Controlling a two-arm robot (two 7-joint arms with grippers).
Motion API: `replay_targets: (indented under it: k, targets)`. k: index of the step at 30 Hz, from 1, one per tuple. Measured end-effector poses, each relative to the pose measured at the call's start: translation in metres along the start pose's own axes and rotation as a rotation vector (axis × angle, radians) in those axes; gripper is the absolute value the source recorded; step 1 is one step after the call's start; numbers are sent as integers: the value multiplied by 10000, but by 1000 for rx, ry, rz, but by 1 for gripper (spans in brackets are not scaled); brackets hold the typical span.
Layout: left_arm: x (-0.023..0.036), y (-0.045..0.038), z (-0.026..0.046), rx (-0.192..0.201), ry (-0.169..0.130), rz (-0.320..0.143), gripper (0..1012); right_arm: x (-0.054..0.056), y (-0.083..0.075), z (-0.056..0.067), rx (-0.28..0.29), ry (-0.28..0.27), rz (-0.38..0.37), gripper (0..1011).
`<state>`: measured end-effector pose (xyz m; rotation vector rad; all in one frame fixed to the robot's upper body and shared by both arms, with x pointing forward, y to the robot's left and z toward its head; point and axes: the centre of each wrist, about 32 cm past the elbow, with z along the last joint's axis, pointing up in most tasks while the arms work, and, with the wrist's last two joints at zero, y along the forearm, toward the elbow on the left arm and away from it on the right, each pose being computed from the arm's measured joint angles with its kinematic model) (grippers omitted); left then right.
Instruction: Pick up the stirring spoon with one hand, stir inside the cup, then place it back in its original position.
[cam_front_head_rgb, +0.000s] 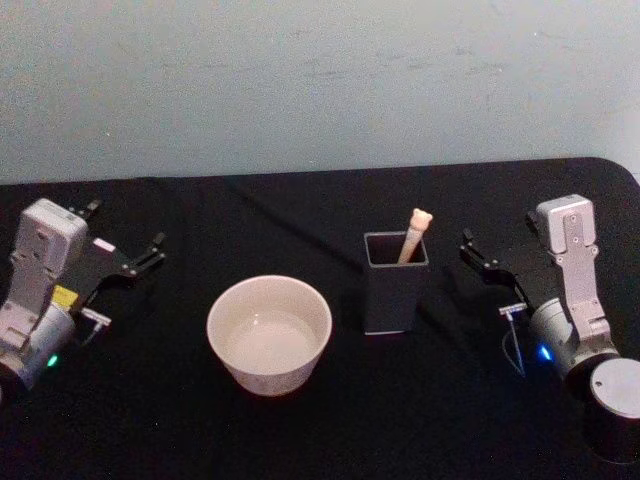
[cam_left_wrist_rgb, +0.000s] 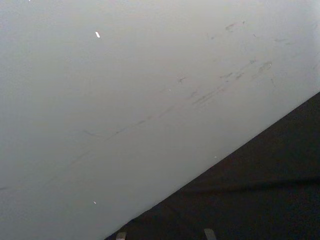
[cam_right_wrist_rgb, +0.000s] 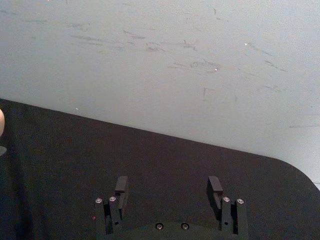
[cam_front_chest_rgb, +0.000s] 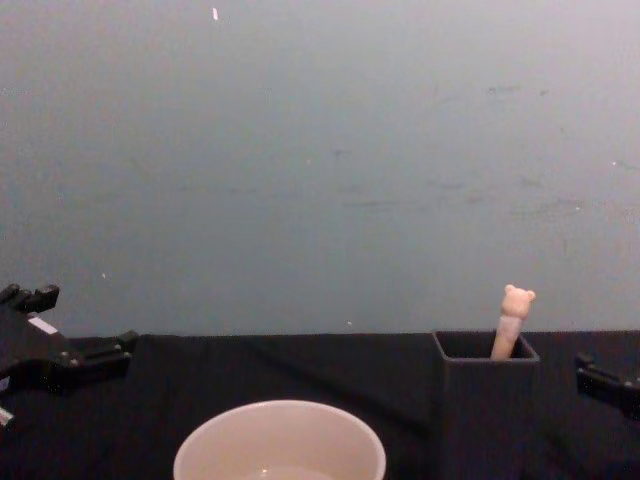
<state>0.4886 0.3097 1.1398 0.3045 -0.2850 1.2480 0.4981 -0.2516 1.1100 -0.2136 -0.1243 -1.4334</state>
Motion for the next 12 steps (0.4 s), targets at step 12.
replay_targets:
  k: [12]
  targets:
    - [0, 0, 0, 0, 0, 0, 1001, 0, 0, 0, 0, 0, 0, 1002]
